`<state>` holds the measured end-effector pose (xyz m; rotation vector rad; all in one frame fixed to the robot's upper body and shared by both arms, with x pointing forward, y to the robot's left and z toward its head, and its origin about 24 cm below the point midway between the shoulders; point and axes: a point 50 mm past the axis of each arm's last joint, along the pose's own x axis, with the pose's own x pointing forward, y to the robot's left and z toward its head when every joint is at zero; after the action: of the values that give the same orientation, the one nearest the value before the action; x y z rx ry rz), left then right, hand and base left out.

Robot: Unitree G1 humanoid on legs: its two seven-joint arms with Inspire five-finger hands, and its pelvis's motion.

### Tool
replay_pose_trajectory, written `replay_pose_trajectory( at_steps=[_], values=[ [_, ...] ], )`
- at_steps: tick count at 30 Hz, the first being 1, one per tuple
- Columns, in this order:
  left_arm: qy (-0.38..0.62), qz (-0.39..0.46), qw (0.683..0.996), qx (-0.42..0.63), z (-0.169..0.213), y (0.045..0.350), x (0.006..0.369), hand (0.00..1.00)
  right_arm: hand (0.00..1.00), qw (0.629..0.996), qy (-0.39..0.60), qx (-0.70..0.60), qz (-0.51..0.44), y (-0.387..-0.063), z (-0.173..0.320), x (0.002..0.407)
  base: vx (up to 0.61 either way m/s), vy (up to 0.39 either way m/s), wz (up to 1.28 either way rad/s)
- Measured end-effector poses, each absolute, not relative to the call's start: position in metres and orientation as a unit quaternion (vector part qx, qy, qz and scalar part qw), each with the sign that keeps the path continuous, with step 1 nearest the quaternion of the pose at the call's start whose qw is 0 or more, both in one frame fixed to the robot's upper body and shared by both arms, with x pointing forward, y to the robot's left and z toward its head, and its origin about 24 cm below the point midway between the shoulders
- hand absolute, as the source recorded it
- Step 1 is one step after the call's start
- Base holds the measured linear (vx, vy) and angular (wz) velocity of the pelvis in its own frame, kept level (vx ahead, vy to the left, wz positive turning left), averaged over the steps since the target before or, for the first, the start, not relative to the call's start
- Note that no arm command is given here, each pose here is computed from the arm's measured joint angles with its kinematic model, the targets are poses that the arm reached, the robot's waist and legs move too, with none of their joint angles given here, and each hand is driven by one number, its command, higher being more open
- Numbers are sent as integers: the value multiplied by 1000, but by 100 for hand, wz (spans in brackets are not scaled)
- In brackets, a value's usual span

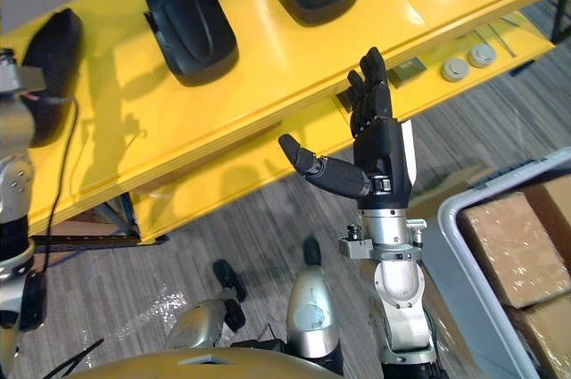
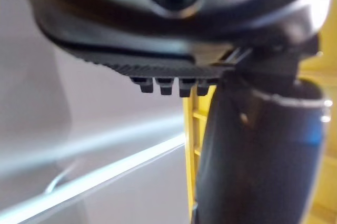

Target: Walk over and take three plastic housings, then place them on the shelf

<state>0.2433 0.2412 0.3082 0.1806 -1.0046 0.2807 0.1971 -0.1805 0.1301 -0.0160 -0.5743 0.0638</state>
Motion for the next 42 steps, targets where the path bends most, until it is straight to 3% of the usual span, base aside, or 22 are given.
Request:
replay_pose_trajectory(
  at_steps=[5,11,16,21,30,33,37,42],
  values=[
    [-253,200,915,244,249,298,265,100,100,962,-270,-1,33,-178,124,194,29,-1,22],
    [5,229,920,319,160,353,264,100,100,965,-261,17,23,-175,119,194,15,1,10],
    [107,233,906,337,118,367,256,100,100,973,-231,18,15,-176,110,198,22,4,4],
    [156,199,918,304,79,346,261,100,100,977,-211,19,22,-179,107,203,-4,10,-4],
    [65,221,906,356,89,329,270,100,100,971,-235,15,40,-182,119,210,-6,5,-6],
    [12,220,884,412,99,317,273,100,100,971,-235,15,44,-182,118,209,2,0,-1],
    [-69,274,832,477,119,309,272,100,100,970,-237,5,47,-184,118,206,8,-2,0],
    [-95,322,799,499,121,311,267,100,100,969,-243,8,47,-185,119,206,36,-8,2]
  ],
)
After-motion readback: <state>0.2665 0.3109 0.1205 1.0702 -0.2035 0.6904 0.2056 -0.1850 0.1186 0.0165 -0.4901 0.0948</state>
